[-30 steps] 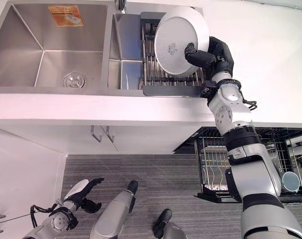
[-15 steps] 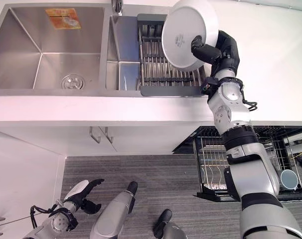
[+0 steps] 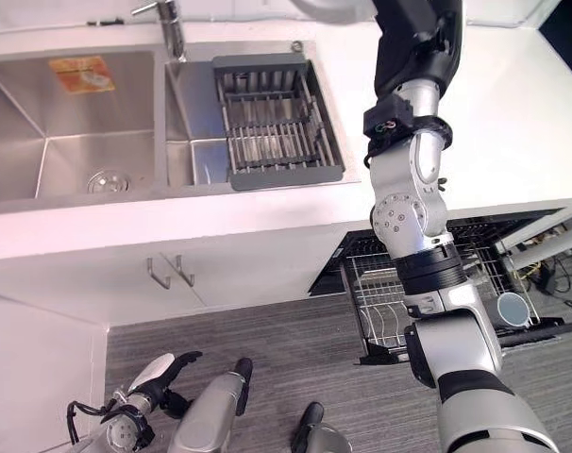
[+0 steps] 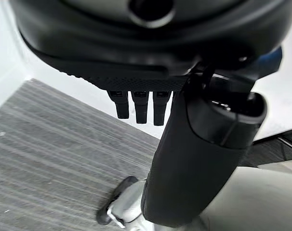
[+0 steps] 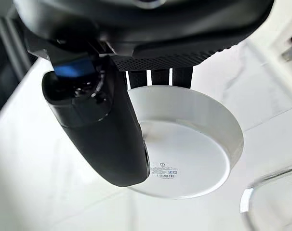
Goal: Place the dishes in the dishwasher.
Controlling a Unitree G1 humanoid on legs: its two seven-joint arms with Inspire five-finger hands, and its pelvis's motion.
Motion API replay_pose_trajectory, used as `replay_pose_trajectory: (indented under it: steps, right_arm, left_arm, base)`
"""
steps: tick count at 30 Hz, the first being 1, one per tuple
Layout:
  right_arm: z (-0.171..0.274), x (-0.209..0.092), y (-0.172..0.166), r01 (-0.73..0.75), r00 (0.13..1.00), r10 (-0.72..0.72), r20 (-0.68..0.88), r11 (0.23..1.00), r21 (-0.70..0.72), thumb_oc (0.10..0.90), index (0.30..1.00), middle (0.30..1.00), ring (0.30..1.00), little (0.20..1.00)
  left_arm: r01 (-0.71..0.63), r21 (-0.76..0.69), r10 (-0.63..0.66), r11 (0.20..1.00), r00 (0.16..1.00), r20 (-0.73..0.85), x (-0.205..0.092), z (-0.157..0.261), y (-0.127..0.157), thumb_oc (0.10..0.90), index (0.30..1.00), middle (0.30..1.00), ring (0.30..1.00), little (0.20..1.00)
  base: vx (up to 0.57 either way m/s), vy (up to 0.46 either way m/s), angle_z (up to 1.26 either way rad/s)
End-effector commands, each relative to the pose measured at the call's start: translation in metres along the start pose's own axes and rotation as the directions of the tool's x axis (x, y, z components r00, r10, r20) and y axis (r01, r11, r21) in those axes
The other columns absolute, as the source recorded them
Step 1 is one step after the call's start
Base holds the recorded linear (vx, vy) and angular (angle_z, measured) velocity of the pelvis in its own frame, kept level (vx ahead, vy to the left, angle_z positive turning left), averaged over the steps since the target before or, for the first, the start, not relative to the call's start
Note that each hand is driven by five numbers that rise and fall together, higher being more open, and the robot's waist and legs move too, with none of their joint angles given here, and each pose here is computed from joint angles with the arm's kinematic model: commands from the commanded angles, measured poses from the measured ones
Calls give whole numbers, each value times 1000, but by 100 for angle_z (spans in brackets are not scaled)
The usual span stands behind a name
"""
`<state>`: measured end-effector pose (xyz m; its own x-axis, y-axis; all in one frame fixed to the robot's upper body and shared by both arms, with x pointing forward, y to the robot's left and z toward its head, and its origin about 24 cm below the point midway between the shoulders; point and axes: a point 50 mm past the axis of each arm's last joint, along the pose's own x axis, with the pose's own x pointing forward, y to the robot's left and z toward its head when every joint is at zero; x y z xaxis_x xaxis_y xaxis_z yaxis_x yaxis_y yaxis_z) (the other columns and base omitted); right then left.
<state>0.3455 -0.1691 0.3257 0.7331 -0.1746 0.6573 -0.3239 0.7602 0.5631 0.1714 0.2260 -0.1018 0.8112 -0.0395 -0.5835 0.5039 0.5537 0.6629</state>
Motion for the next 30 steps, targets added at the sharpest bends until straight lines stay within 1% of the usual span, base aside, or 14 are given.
replay_pose_trajectory:
  steps: [1,2,4,9,12,16,19,21,24,28,30]
  right_arm:
    - [55,-1,10,-91,957,58,285,990,105,400,300,300,300,300]
    - [57,-3,11,-97,954,60,295,989,110,400,300,300,300,300]
    - [66,-15,8,-109,939,47,342,980,165,400,300,300,300,300]
    - [80,-34,-4,-112,924,26,382,972,206,400,300,300,300,300]
    - [90,-42,-11,-117,911,22,412,971,208,400,300,300,300,300]
    - [102,-52,-19,-108,903,18,430,976,187,400,300,300,300,300]
    - [103,-60,-29,-96,910,11,414,978,185,400,300,300,300,300]
    - [102,-70,-40,-63,916,-17,402,981,184,400,300,300,300,300]
    - [85,-86,-59,32,949,-48,311,998,57,400,300,300,300,300]
    - [73,-101,-79,86,970,-84,230,996,1,400,300,300,300,300]
    - [67,-108,-90,121,976,-118,184,993,-6,400,300,300,300,300]
  left_arm:
    - [43,39,-43,998,999,-4,-12,-12,-15,800,900,900,900,900]
    - [45,38,-45,998,999,-5,-11,-12,-16,800,900,900,900,900]
    - [44,10,-44,999,999,-15,-8,-9,-18,800,900,900,900,900]
    - [30,-59,-34,998,998,-57,-3,-3,-29,800,900,900,900,900]
    - [21,-73,-27,997,996,-84,2,-2,-30,800,900,900,900,900]
    - [27,-52,-33,998,992,-121,6,-4,-30,800,900,900,900,900]
    - [24,-51,-33,998,986,-166,4,-11,-33,800,900,900,900,900]
    - [15,-57,-25,998,984,-179,3,-14,-33,800,900,900,900,900]
    - [1,-79,-17,997,980,-199,4,-18,-27,800,900,900,900,900]
    - [0,-104,-21,995,980,-198,4,-17,-27,800,900,900,900,900]
    - [14,-88,-30,996,981,-190,3,-17,-29,800,900,900,900,900]
  base:
    - [-106,-15,-13]
    - [-153,-28,-36]
    - [-158,-18,-46]
    - [-78,30,-54]
    - [-67,-29,-66]
    - [-34,-64,-34]
    - [-35,-69,-48]
    - [-26,-64,-62]
    - [0,1,-34]
    - [0,3,-12]
    - [0,0,0]
